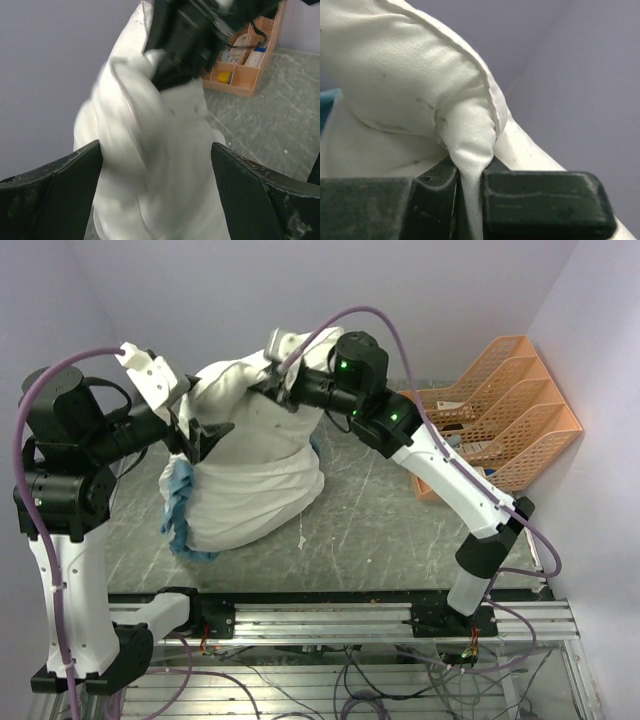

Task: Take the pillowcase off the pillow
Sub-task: Remove the pillow from the pillowcase.

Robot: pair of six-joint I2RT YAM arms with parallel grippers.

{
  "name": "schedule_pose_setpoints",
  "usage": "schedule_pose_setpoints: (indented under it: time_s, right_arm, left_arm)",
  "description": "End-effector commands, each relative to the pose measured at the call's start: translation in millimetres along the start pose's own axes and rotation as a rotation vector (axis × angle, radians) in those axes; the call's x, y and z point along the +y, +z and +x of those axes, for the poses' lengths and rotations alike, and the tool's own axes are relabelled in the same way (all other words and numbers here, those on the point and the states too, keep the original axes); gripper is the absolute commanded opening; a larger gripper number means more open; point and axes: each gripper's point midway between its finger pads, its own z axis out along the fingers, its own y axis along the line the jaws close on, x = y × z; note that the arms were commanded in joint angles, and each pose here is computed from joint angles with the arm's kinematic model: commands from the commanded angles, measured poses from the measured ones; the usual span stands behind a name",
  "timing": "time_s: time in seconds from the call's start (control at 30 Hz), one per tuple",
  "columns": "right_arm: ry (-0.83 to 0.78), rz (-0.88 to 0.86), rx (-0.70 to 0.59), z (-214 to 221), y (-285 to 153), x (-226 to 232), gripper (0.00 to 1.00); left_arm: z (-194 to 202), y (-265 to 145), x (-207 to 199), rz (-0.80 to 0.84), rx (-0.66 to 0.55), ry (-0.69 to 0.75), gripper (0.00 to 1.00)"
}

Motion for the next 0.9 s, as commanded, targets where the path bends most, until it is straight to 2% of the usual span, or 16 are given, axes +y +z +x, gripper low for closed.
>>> schedule_pose_setpoints:
  time_s: [0.0, 0.13, 0.23, 0.4, 0.57, 0.67, 0.73, 0.87]
  right_arm:
    - [0.166, 0.355, -0.029, 26.6, -46.0, -96.8, 0.00]
    - [0.162, 0.394, -0.052, 25.4, -68.0, -105.2, 0.00]
    - [0.159, 0.402, -0.044, 32.8, -76.8, -106.0, 0.00]
    - [0.172, 0.385, -0.075, 31.5, -84.3, -98.7, 0.00]
    - [0.173, 0.391, -0.072, 31.7, -89.4, -96.4, 0.00]
    - [0.176, 0.390, -0.075, 31.0, -91.4, -96.7, 0.00]
    - [0.180, 0.402, -0.074, 31.6, -92.7, -99.5, 0.00]
    - [0.209, 0.469, -0.072, 35.8, -102.1, -116.9, 0.00]
  left_arm:
    - [20.2, -18.4, -3.5, -0.080, 0.071, 0.060, 0.99]
    - [83.4, -34.0, 3.2, -0.186, 0.288, 0.023, 1.00]
    - [121.0, -44.4, 4.1, -0.232, 0.406, 0.012, 0.98]
    - [143.0, -41.6, 1.9, -0.228, 0.439, -0.005, 0.91]
    - [166.9, -34.4, 26.9, -0.282, 0.513, 0.020, 0.76]
    - [177.1, -24.5, 13.6, -0.191, 0.514, -0.025, 0.72]
    - [186.1, -20.2, -1.0, -0.116, 0.522, -0.068, 0.61]
    - [207.9, -21.4, 2.0, -0.131, 0.575, -0.064, 0.26]
